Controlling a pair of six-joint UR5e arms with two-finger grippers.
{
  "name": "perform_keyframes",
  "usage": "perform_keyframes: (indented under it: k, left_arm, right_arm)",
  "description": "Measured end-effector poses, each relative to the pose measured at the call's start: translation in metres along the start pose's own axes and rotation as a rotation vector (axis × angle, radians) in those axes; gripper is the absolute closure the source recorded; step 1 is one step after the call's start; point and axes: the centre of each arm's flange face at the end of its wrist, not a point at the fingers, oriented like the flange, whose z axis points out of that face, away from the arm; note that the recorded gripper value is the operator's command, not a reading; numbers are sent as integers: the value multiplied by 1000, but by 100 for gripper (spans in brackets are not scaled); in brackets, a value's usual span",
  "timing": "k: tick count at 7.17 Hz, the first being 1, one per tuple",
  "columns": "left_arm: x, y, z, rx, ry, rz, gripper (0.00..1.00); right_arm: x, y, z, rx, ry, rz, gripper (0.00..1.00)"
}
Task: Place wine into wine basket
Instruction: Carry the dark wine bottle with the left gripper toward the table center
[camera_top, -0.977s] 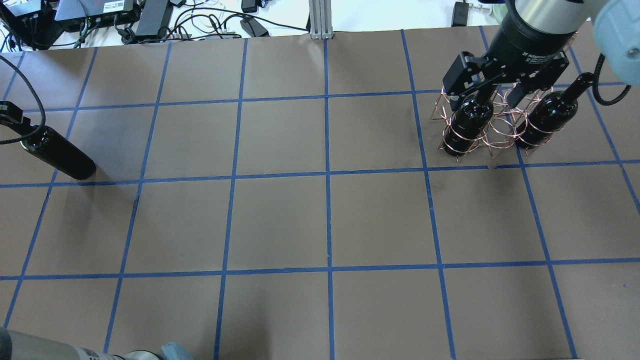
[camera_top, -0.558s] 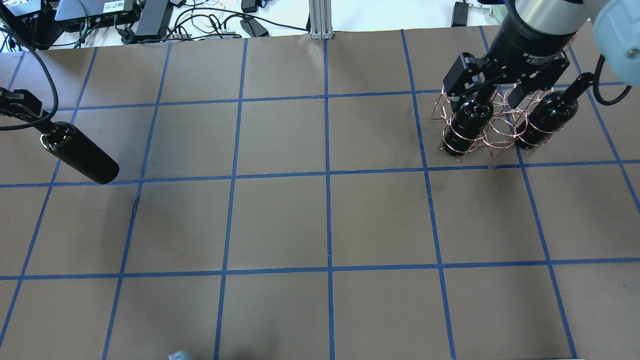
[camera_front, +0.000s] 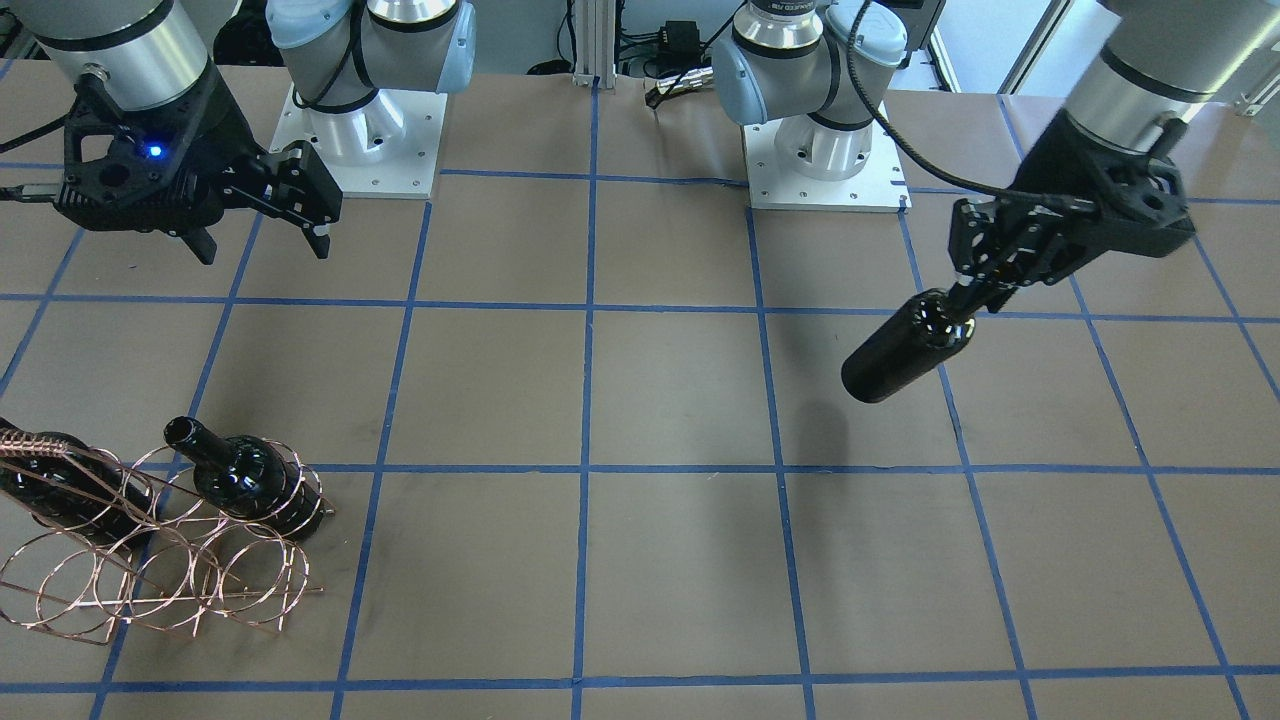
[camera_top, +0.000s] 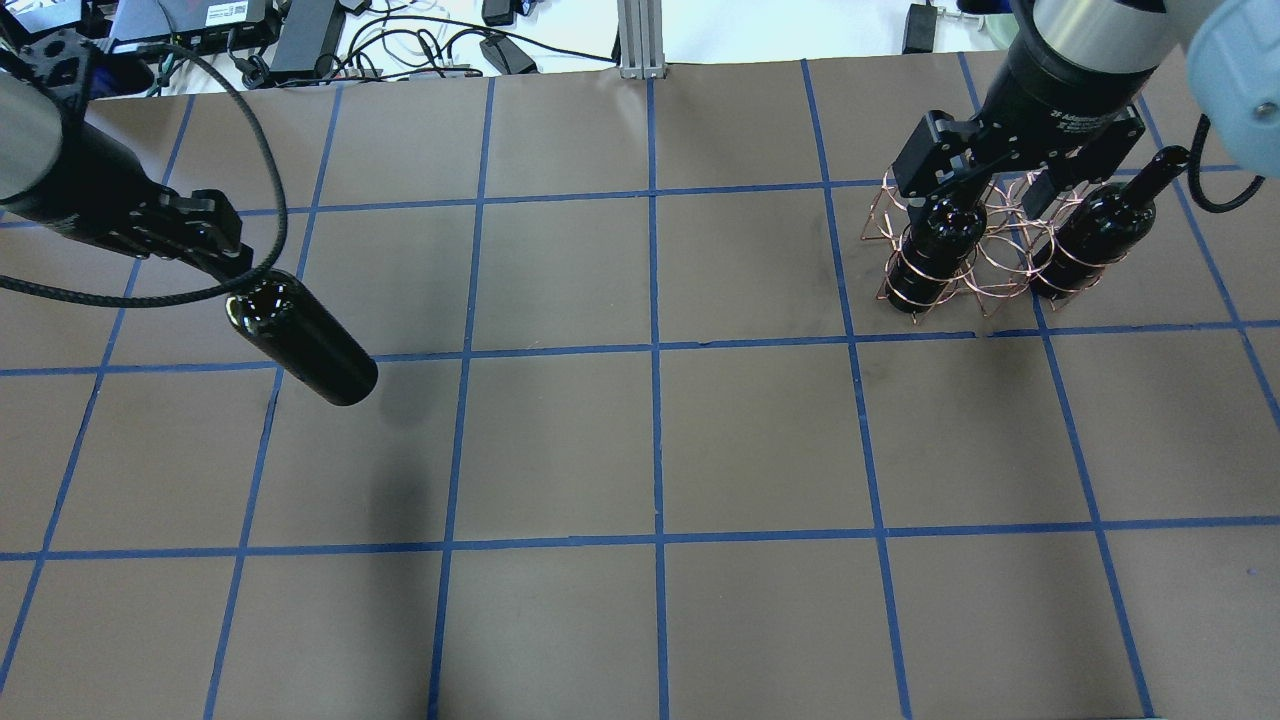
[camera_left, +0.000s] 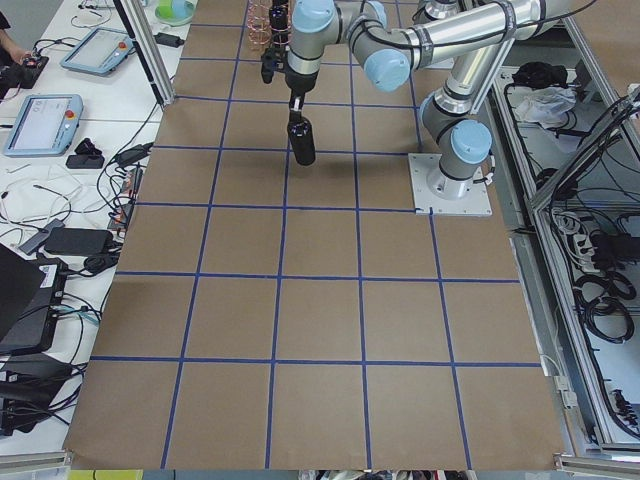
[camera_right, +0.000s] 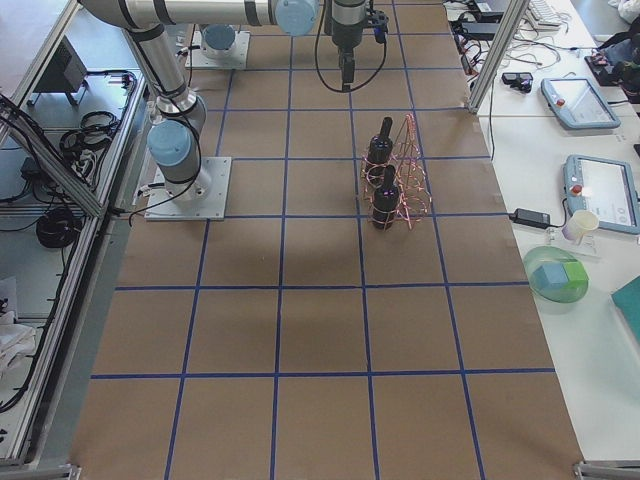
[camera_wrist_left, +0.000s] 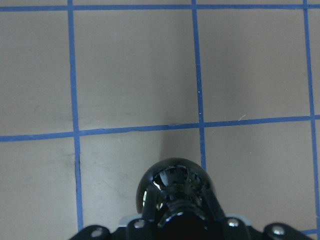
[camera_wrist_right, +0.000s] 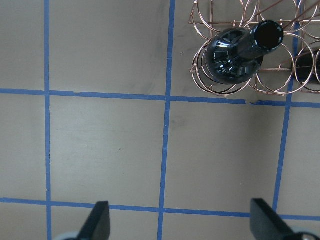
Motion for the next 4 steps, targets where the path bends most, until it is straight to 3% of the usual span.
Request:
perform_keyframes:
  k: [4]
  left_arm:
    - [128, 47, 15, -20, -100, -222, 100]
  right_arm:
    - [0, 1, 0, -2, 6, -8, 0]
